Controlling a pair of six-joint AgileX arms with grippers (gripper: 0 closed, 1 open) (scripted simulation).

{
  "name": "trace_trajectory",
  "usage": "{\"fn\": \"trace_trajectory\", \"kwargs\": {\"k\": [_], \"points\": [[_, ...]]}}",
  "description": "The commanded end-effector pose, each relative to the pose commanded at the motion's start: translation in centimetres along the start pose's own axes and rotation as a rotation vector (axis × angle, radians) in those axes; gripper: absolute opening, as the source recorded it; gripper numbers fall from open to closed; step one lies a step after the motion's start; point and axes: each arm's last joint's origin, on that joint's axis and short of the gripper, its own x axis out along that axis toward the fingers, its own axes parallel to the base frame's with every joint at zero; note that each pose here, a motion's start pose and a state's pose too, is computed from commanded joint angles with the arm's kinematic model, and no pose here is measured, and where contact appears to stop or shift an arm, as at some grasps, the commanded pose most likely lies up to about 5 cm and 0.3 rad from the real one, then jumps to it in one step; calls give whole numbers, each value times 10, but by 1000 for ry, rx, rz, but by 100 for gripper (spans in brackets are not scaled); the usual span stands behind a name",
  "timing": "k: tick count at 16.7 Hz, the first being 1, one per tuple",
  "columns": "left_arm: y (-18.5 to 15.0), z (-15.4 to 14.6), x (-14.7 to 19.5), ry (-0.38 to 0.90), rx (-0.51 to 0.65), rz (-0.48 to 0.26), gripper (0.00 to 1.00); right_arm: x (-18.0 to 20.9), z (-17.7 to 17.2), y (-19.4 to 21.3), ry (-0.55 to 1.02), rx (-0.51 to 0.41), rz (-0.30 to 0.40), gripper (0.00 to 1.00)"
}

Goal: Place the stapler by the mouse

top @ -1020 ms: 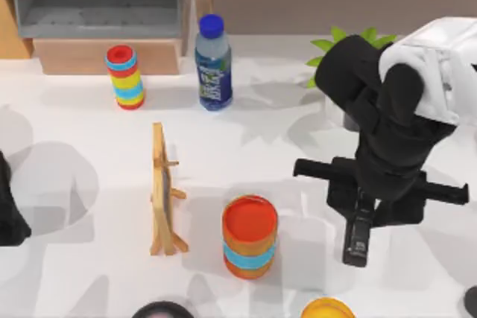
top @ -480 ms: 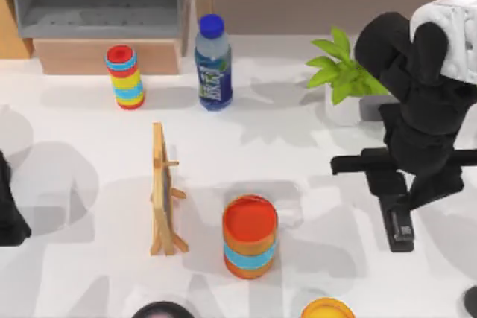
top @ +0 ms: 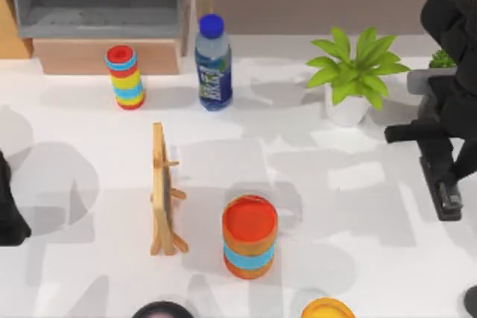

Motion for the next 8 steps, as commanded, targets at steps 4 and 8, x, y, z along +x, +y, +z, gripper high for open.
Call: {"fn": "trace_trajectory", "kwargs": {"k": [4, 8], "points": [[0, 0, 0, 0, 0, 0, 100, 1, 12, -33, 6, 41, 1, 0], [0, 0, 0, 0, 0, 0, 100, 3, 18, -50, 12, 74, 0, 0]]}}
